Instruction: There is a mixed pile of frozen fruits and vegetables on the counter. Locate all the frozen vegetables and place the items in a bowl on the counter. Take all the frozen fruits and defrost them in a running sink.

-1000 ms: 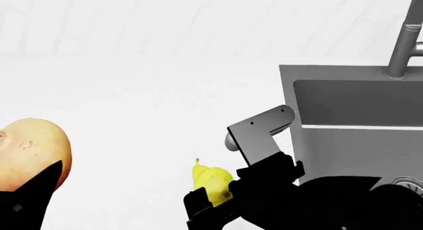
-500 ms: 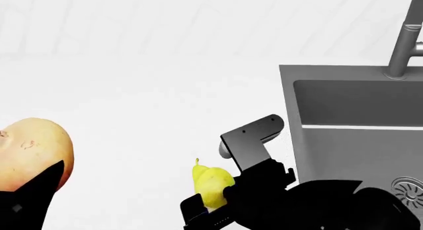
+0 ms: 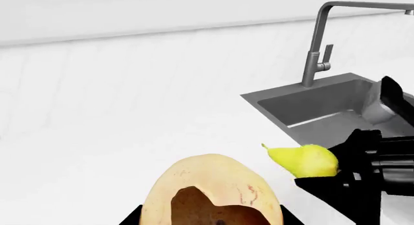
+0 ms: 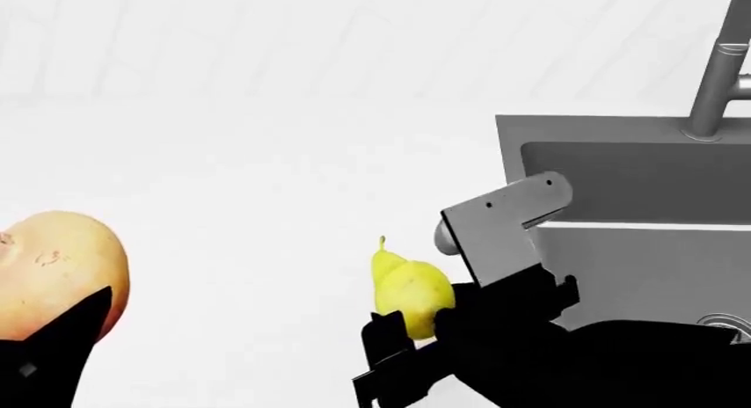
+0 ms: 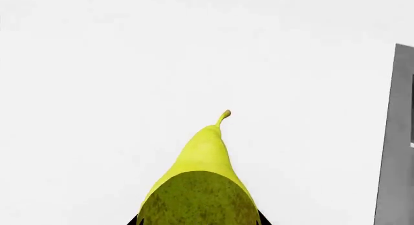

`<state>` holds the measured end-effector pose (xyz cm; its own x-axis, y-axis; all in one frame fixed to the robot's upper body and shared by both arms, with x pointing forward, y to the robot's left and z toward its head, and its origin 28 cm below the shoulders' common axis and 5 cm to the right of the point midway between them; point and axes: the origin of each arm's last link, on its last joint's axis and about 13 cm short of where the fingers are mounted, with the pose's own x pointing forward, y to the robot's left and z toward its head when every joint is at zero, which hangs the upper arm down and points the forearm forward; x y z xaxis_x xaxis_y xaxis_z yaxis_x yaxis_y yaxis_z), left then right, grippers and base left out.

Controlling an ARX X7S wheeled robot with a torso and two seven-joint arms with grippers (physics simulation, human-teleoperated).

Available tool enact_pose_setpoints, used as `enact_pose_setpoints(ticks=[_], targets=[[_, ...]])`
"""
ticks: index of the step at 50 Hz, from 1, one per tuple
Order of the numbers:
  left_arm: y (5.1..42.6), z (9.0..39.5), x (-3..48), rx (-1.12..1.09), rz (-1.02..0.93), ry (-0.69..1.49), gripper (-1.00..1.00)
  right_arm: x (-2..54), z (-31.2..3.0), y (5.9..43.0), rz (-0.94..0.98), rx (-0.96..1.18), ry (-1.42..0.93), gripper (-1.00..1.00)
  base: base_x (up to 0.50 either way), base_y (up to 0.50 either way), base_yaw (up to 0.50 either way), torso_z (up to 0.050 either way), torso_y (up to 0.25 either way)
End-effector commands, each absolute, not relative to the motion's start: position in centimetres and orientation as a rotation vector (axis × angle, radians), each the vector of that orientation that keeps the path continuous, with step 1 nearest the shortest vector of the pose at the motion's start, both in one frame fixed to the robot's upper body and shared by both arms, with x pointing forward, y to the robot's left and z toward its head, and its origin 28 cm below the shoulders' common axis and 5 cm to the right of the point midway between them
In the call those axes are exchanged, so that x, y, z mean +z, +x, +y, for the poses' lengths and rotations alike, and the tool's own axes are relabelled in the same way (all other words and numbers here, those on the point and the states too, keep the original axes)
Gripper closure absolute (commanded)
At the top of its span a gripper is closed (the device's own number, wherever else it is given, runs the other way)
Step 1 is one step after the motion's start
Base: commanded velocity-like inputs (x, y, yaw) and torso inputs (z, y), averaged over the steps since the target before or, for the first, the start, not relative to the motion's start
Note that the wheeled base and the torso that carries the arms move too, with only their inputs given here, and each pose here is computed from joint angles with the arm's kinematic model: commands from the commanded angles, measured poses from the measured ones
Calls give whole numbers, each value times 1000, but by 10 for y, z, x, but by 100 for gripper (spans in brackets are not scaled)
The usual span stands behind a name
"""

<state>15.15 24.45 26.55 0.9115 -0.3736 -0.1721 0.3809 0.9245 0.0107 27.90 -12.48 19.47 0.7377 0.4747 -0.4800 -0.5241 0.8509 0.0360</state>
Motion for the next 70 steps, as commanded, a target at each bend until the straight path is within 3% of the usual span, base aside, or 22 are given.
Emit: enact_pose_setpoints(ticks=[1,19,70], targets=[[159,247,267,-349,192,7,100,230,-152,246,369,466,-76,100,0,0,0,0,0],[160,245,276,-327,158,7,100,244,-173,221,282,367,-62,100,-1,-42,0,1,0],[157,244,275,-335,148,8,100,238,-164,225,299,414,-67,100,-15,-497,0,0,0]])
